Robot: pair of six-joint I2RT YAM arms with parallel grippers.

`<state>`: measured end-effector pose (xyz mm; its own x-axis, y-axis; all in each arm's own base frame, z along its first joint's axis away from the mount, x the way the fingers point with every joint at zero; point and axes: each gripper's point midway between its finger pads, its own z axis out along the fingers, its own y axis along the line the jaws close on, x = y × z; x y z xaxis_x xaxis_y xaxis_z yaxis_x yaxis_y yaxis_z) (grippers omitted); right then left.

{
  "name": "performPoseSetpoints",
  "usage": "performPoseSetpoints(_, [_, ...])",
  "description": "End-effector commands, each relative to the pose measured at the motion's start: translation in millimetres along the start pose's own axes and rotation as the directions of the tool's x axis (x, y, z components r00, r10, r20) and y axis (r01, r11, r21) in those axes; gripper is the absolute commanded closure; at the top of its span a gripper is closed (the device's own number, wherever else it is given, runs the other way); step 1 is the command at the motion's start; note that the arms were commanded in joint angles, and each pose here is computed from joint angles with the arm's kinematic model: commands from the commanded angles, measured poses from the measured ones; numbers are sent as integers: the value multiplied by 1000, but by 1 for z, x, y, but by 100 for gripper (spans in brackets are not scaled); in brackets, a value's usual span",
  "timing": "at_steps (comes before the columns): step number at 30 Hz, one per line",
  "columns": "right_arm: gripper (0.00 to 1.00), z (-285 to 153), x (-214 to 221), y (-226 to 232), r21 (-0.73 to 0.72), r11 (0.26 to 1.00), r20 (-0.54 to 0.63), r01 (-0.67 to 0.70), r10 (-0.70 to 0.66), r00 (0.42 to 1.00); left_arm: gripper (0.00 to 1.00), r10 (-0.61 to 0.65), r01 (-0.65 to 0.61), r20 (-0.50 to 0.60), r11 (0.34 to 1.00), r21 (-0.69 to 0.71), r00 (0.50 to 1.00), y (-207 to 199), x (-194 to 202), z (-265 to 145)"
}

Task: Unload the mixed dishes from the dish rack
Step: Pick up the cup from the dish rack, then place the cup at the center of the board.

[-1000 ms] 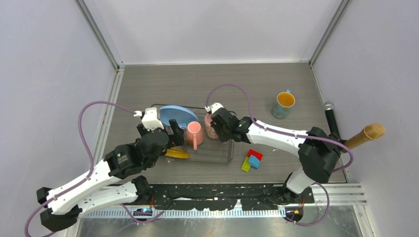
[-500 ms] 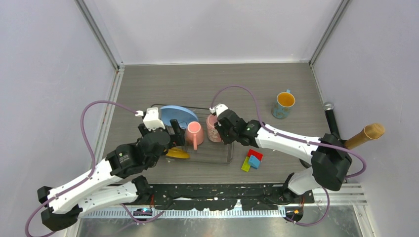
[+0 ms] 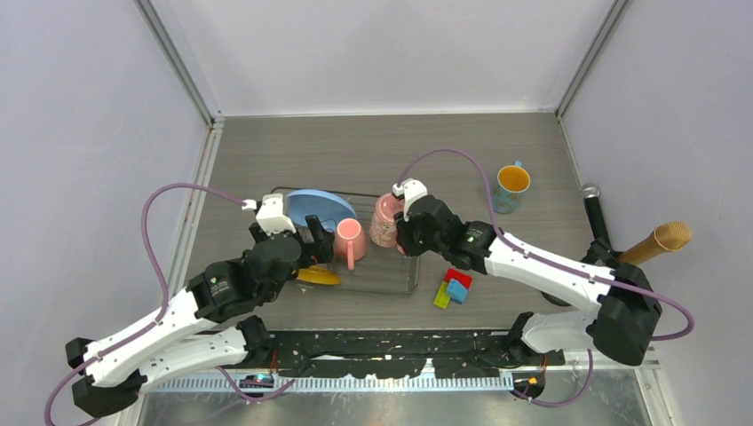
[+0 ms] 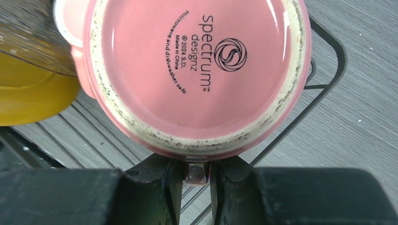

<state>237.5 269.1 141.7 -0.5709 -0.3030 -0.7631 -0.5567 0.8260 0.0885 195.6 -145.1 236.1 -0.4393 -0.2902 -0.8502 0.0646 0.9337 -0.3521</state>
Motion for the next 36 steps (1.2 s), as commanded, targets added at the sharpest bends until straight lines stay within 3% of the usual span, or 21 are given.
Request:
performPoseSetpoints(1, [100,-40,-80,20,-122,986,284,-115,146,948,0,-12,11,17,997,75,1000,-15,-8,-2])
performPoseSetpoints(9, [100,-97,-124,20,-239,942,463,-234,322,826,0,-1,-1,11,972,235,1000,-46,-8,-5])
performPoseSetpoints(15, [100,-134,-168,24,-381,882,591,-277,462,661,0,-72,53,30,902,429,997,-88,-10,-8])
performPoseSetpoints(23, [100,-165,-185,46,-606,748,539,-270,636,553,0,-187,125,50,809,574,981,-132,-28,-10])
performPoseSetpoints(32, [100,-182,-186,58,-721,648,474,-245,719,508,4,-348,260,13,723,640,937,-153,-31,-4])
performPoseSetpoints(36, [100,-190,-187,64,-772,595,438,-224,753,491,12,-392,287,11,692,662,920,-154,-35,-7])
